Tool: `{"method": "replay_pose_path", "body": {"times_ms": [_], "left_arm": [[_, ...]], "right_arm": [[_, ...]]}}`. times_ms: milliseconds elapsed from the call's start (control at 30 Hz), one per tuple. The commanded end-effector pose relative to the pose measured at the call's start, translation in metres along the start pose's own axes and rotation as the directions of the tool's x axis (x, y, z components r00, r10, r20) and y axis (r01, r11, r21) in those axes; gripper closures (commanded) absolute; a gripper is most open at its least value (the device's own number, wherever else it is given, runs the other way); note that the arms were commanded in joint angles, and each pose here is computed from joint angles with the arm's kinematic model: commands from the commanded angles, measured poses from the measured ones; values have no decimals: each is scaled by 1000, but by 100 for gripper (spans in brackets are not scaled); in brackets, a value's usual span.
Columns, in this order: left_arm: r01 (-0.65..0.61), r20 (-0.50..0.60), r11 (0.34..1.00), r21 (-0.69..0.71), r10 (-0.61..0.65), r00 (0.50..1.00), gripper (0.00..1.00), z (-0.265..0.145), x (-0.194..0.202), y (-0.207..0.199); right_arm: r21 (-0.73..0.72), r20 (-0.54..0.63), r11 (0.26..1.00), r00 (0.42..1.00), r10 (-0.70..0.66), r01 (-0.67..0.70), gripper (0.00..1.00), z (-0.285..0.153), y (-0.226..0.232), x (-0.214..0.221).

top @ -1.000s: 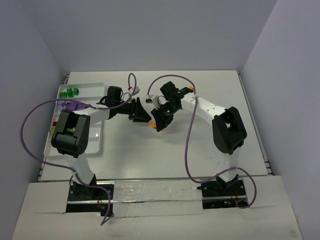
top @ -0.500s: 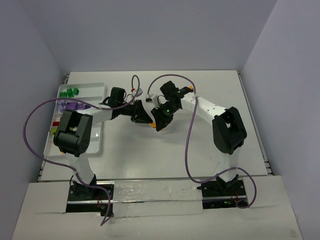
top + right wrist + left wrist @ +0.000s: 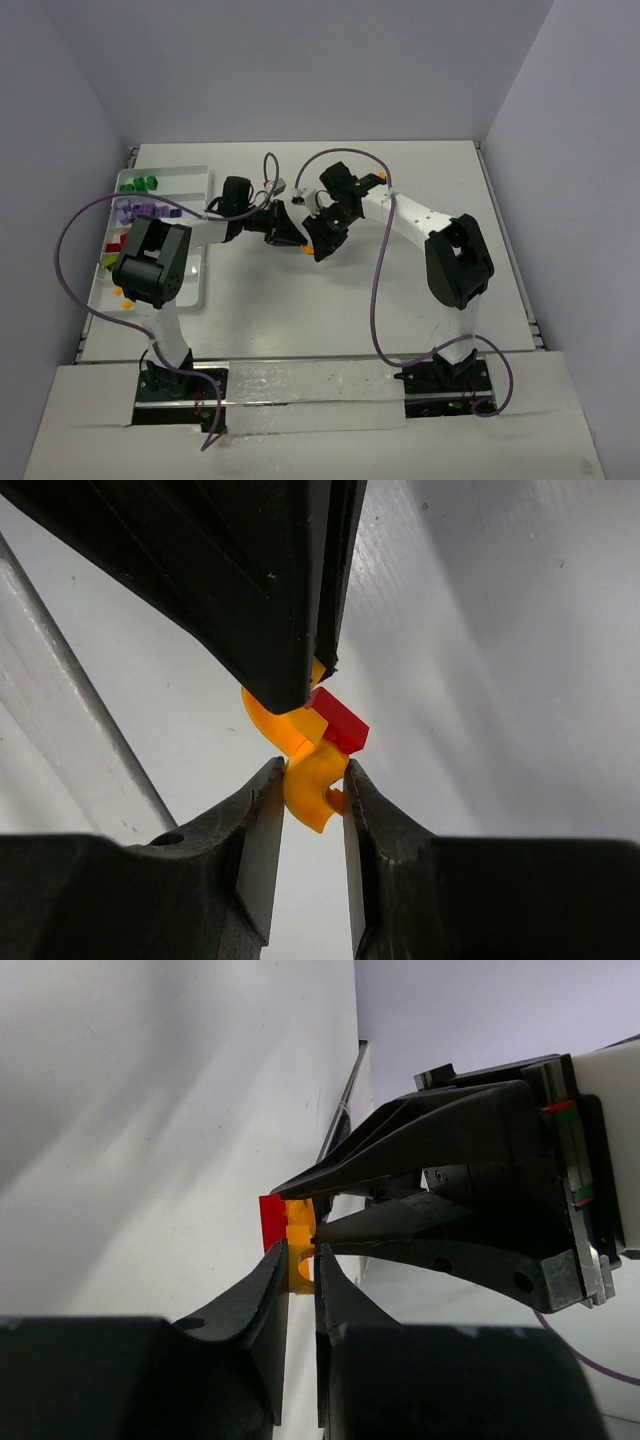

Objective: Sort the legos into containers by color

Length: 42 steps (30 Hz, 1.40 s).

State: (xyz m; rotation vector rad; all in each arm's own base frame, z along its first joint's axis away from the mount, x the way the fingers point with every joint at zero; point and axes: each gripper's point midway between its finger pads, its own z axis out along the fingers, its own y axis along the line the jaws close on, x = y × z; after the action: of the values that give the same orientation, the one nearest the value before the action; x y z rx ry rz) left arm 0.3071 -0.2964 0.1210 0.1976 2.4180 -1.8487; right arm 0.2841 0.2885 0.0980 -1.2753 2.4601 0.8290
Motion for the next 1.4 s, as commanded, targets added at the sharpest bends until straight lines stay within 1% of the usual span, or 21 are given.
{"method": "replay_pose_path", "body": {"times_ms": [0,167,667,1000,1133,1300,1367], "left_arm": [[-4,-61,990,142,12,998,100,-1,8,-32],[2,-61,986,165,8,998,100,-3,9,-38],[104,-55,981,162,-96,994,100,-1,9,-28],[142,-53,977,159,-135,989,100,1,8,-21],[147,-38,979,140,-143,989,100,0,6,-13],[81,-11,995,56,-81,997,100,6,2,16],[80,-12,996,45,-80,997,100,7,0,19]], "right_arm": [[61,73,996,995,-66,61,100,-11,1,-25],[80,61,995,997,-57,52,100,-8,-4,-21],[97,65,994,997,-47,41,100,-7,-7,-22],[134,47,991,999,-25,19,100,8,-19,-15],[157,33,987,999,-23,17,100,15,-27,-11],[165,-2,986,1000,-8,8,100,34,-40,-2],[171,-7,985,1000,3,-2,100,41,-45,-1]]}}
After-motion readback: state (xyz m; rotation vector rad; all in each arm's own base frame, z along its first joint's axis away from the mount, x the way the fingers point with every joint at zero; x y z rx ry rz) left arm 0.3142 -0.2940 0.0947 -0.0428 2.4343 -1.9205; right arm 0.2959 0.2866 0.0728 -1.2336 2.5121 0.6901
